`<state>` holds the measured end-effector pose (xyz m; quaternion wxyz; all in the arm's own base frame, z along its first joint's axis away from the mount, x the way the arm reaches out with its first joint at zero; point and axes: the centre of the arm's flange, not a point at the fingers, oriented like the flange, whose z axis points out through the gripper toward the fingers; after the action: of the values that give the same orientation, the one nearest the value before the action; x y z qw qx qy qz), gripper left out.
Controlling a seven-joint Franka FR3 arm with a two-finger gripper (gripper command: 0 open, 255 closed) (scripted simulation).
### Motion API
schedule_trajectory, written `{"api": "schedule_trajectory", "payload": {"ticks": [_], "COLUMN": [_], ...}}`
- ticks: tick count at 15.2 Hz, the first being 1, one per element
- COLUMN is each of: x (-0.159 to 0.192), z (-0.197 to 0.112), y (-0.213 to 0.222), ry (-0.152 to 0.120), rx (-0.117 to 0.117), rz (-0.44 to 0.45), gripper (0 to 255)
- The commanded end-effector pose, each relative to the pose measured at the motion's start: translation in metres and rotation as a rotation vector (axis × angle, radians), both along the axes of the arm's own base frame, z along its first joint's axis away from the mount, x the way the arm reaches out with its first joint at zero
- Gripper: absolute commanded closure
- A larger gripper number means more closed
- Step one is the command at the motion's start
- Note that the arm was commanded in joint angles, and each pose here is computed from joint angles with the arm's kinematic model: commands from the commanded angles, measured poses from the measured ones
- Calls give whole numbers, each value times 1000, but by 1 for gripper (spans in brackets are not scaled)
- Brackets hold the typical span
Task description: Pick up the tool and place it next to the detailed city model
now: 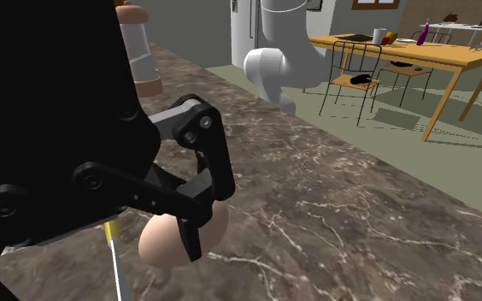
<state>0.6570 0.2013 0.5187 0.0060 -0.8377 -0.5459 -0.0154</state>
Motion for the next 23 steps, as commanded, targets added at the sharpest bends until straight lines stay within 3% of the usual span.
{"api": "schedule_trajectory", "payload": {"ticks": [1,9,10,19,23], "x": [1,1,1,1,1], "z": [-18,-21,-21,-21,0], "y": [-1,-1,-1,-1,-1], "ry": [12,12,12,12,12], "rx": [-6,-6,-6,-6,-6], "rz": [-2,-2,-2,-2,-2], "gripper": [0,0,255,255,255]}}
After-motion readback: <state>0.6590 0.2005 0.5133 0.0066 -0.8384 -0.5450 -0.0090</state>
